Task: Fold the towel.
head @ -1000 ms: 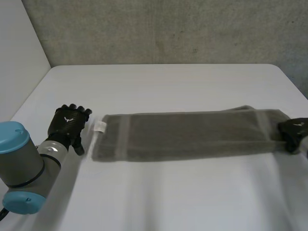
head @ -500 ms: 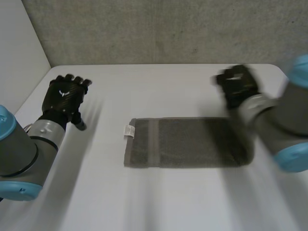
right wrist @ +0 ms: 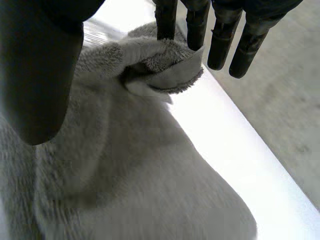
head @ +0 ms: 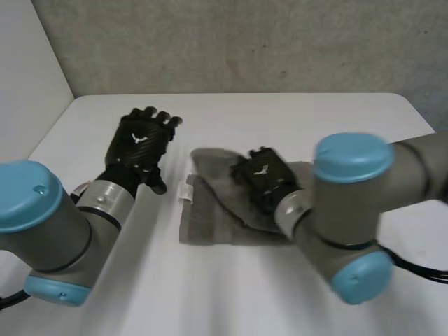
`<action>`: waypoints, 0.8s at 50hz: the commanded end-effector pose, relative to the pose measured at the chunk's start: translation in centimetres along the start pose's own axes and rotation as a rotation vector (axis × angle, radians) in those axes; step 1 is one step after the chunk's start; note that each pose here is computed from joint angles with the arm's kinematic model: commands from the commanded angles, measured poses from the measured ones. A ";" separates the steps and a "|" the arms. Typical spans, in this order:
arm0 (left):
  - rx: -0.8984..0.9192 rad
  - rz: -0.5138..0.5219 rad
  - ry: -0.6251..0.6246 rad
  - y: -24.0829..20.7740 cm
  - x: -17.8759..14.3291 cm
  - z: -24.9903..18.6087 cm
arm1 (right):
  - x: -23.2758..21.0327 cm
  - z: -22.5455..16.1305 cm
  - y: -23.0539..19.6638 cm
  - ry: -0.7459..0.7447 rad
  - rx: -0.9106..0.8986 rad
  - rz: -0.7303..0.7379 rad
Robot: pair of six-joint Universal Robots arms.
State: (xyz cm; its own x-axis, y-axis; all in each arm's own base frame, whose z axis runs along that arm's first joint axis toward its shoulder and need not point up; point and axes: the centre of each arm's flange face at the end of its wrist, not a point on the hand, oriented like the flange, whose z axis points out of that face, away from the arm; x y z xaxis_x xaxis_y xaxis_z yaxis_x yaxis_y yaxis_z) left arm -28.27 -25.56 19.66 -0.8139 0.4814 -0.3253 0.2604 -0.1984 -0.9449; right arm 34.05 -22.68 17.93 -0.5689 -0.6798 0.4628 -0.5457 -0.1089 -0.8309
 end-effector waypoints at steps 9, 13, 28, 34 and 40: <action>-0.040 -0.013 0.143 1.9 4.9 -0.1 | 2.5 -3.3 6.2 0.043 -0.107 0.142; -0.037 -0.015 0.143 1.8 4.9 -0.2 | 2.9 -4.4 5.9 0.068 -0.083 0.153; 0.003 -0.014 0.189 0.6 6.6 -0.6 | 6.0 -5.1 3.4 0.222 0.094 0.149; 0.074 -0.022 0.227 -1.5 8.5 1.1 | 7.6 -4.5 4.7 0.263 0.050 0.162; -0.006 -0.028 0.336 -1.3 11.5 2.9 | 7.8 -3.5 6.8 0.277 -0.020 0.179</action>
State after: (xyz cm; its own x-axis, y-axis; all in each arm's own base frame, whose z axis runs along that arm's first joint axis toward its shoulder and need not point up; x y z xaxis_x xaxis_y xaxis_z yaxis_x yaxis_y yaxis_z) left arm -36.29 -22.09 18.22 -0.6724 0.6715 -0.3114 0.2066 -0.2338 -0.9501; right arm 24.37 -25.15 18.58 -0.7890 -0.4827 0.3802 -0.4100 -0.0474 -0.9109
